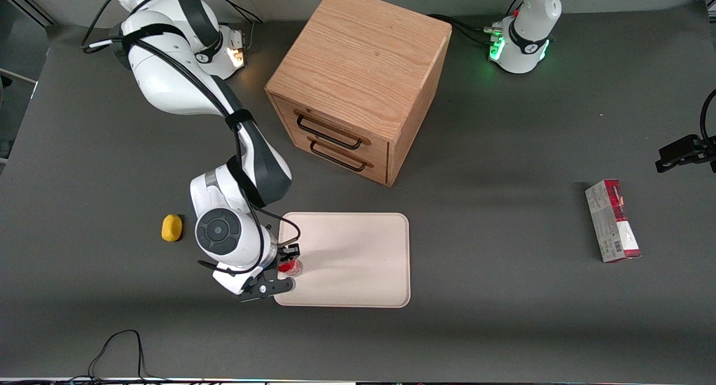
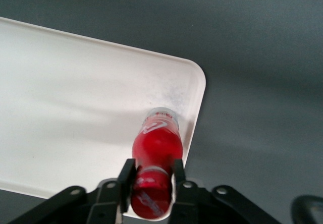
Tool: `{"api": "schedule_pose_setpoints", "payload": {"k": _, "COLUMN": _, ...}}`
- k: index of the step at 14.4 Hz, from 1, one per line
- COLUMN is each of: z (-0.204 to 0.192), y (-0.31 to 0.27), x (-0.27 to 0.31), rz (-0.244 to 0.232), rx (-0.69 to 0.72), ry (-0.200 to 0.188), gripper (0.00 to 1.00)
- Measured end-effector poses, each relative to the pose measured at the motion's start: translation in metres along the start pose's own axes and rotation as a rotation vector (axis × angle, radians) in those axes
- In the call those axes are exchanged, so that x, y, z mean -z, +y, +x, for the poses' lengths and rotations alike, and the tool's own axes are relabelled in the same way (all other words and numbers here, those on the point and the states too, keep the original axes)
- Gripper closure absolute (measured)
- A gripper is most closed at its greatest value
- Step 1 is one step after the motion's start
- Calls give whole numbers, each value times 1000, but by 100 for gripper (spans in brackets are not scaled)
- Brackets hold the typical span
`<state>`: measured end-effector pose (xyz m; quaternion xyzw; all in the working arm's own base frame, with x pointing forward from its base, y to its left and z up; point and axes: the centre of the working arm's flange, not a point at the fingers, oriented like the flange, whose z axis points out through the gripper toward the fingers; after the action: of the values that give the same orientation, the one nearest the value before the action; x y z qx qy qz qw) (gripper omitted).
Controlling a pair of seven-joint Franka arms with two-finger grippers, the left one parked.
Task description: Place coke bottle on tray
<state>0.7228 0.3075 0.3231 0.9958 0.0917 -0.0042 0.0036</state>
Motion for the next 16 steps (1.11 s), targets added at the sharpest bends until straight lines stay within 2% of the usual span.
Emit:
{"api": "schedule_pose_setpoints", "payload": {"k": 3, "z": 0, "y": 1, "x": 11, "rz": 0, "rx": -1, "ry": 4, "gripper": 27}}
{"api": "schedule_pose_setpoints", "payload": {"k": 5, "z": -8, "y": 3, "x": 36, "rz": -11, "rx": -3, "ry": -28, "gripper": 6}}
{"api": "schedule_pose_setpoints", "payload": {"k": 6, "z": -14, "y": 5, "x": 59, "rz": -16, "rx": -5, "ry": -42, "gripper": 0}}
{"api": "schedule_pose_setpoints", "payload": {"k": 11, "z": -70, "y": 31, "x": 185, "rz": -65, "rx": -32, "ry": -148, "gripper": 0}}
{"api": "schedule_pose_setpoints", "payload": {"k": 13, "z": -86, "y": 54, "x": 217, "rz": -91, "rx": -65, "ry": -164, "gripper": 0}}
{"api": "schedule_pose_setpoints", "payload": {"k": 16, "z": -100, "y": 100, "x": 235, "rz": -122, "rx": -73, "ry": -172, "gripper": 0}}
